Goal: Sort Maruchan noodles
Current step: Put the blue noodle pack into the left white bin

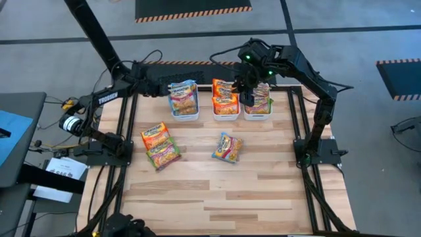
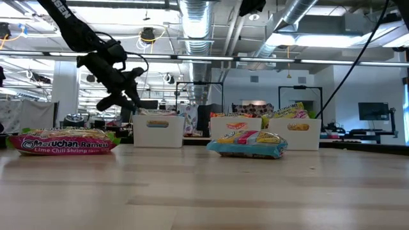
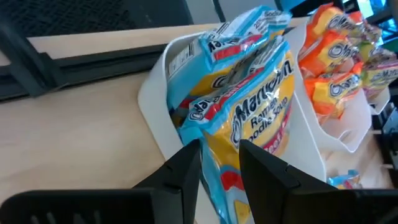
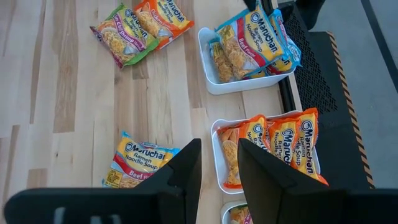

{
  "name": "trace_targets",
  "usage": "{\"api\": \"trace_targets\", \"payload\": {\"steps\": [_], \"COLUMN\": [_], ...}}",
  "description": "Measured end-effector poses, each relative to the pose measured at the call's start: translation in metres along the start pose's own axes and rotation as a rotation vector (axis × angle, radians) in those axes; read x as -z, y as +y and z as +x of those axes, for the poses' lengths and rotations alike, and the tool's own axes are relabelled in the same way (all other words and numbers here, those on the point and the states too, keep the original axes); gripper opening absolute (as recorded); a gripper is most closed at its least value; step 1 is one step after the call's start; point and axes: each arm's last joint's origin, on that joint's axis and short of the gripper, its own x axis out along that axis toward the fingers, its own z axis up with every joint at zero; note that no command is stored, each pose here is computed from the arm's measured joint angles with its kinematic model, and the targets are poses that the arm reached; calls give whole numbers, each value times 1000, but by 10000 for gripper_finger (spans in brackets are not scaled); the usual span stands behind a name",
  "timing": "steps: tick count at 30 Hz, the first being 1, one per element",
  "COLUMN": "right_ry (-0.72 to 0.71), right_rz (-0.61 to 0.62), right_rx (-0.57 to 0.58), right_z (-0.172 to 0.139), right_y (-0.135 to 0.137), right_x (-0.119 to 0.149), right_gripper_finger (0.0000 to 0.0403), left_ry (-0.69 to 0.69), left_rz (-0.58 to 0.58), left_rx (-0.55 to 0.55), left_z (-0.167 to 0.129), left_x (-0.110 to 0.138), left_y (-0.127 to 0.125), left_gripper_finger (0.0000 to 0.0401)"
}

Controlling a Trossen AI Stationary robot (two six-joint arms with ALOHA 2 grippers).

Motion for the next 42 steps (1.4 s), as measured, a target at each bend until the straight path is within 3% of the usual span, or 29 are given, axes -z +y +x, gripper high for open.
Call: {"api": "trace_targets", "payload": {"steps": [8, 13, 18, 28, 34, 42], "right_ry": [-32, -33, -32, -33, -32, -32], "right_rz": [-4, -4, -4, -4, -4, -4], "right_rx": [9, 9, 9, 9, 9, 9], "right_z": [0, 0, 0, 0, 0, 0], "right_y": [-1, -1, -1, -1, -1, -1], "right_x": [-3, -3, -3, -3, -3, -3], "right_gripper_finger": [129, 129, 129, 129, 129, 129], "left_ry": [86, 26, -21, 104, 67, 25], "left_rz": [3, 35, 49, -7, -2, 50], "left_rx": [12, 54, 86, 157, 151, 225], "left_z": [26, 31, 32, 30, 26, 24], "left_x": [10, 5, 1, 9, 3, -4], "left_y": [-1, -7, -12, -7, -1, -3], "left_gripper_finger": [81, 77, 77, 77, 77, 77]}}
